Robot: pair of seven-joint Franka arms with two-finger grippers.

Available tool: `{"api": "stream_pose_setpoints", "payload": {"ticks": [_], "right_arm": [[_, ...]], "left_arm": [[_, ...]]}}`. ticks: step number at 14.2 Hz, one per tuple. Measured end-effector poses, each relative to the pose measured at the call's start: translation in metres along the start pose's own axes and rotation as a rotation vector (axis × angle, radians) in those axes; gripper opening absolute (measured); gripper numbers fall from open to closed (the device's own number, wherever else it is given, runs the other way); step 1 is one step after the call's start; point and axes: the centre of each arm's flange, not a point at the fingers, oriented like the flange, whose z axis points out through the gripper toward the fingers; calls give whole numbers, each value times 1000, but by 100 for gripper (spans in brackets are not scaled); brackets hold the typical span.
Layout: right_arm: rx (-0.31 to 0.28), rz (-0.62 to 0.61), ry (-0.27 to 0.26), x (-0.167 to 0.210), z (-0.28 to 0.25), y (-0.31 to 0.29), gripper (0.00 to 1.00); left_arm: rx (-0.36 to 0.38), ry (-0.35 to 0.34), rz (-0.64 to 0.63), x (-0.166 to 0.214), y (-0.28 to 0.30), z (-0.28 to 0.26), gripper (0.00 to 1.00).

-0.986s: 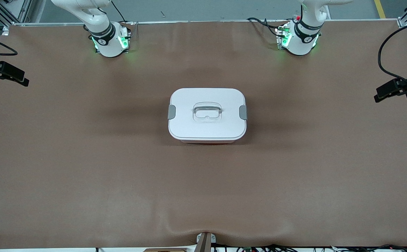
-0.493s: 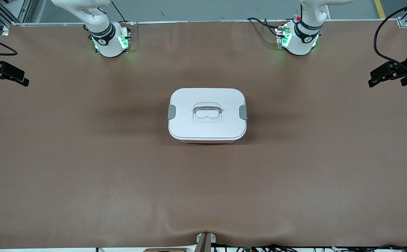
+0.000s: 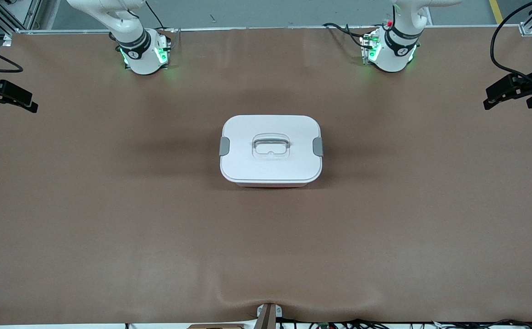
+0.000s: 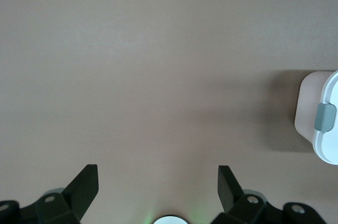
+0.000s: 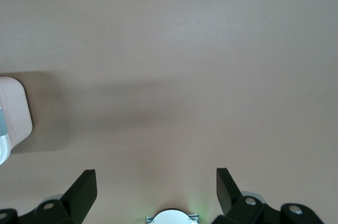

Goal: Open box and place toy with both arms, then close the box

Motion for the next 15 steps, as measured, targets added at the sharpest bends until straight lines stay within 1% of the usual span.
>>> {"api": "stream_pose_setpoints", "payload": {"ticks": [15], "right_arm": [[0, 0, 0, 0, 0, 0, 100]], "left_arm": [[0, 9, 7, 0, 4, -4, 100]]}}
